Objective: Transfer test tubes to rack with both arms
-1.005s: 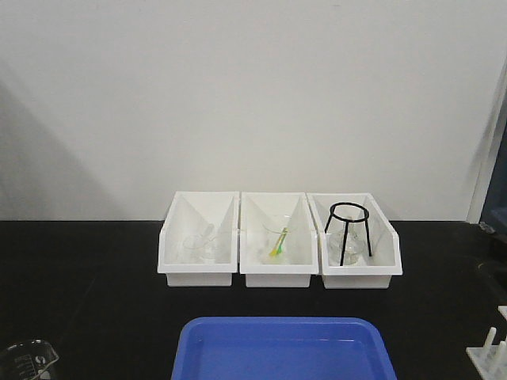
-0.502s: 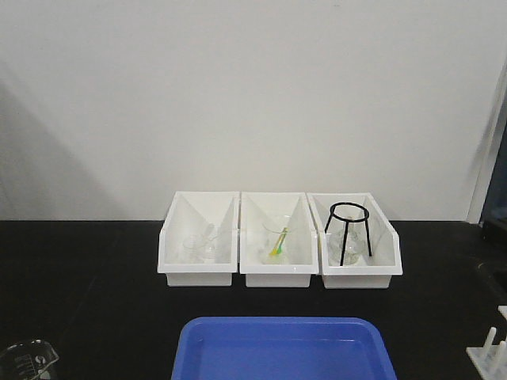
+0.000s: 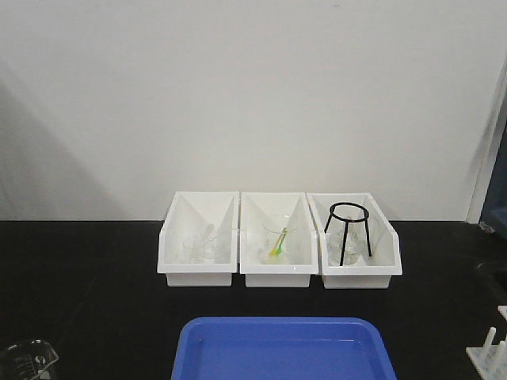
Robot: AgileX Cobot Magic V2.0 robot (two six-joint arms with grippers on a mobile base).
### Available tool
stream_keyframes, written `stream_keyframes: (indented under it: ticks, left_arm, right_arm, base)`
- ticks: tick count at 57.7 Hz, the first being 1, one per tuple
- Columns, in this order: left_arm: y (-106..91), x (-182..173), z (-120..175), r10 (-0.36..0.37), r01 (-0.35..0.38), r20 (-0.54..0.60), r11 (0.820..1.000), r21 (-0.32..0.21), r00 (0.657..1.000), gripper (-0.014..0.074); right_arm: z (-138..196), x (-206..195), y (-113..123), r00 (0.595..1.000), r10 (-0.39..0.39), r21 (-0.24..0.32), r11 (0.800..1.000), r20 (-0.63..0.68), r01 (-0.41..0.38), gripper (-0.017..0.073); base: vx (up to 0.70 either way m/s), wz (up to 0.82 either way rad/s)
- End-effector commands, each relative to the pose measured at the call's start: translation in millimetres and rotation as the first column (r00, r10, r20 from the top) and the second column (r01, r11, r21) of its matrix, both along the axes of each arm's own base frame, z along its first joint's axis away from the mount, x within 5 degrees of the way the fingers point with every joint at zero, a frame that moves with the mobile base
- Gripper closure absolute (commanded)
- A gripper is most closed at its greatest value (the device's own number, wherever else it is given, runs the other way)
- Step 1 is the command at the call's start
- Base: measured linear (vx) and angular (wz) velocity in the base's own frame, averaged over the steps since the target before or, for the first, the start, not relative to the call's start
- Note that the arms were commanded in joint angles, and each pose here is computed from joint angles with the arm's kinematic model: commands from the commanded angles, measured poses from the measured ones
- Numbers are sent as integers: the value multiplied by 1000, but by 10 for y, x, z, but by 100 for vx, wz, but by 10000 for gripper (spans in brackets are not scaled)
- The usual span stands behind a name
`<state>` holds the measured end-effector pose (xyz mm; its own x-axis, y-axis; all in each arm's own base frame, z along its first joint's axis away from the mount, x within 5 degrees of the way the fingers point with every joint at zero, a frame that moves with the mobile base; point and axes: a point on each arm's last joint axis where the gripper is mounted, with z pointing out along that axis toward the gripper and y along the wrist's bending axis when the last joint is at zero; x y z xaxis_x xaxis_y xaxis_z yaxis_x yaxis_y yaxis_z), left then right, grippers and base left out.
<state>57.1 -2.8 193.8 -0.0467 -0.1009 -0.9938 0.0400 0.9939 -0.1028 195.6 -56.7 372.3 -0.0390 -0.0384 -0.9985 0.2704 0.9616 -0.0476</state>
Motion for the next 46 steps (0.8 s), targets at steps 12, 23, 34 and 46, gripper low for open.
stream_keyframes:
  ticks: [12, 23, 34, 46]
  left_arm:
    - [8, 2, -7, 10, -9, 72, 1000, -12, 997, 614]
    - [8, 2, -7, 10, -9, 72, 1000, -12, 997, 614]
    - [8, 2, -7, 10, -9, 72, 1000, -12, 997, 614]
    - [8, 2, -7, 10, -9, 72, 1000, -12, 997, 614]
  right_arm:
    - [-170, -422, 249, 989, 72, -191, 977, -132, -97, 566]
    - [-782, -903, 512, 969, 222, -126, 964, -112, -236, 566]
    - [-1415, -1267, 597, 946, 317, -78, 944, -64, -321, 566]
    - [-1800, -1390, 596, 946, 324, -92, 941, -18, -324, 566]
  base:
    - [0, 0]
    - [0, 0]
    - [0, 0]
    - [0, 0]
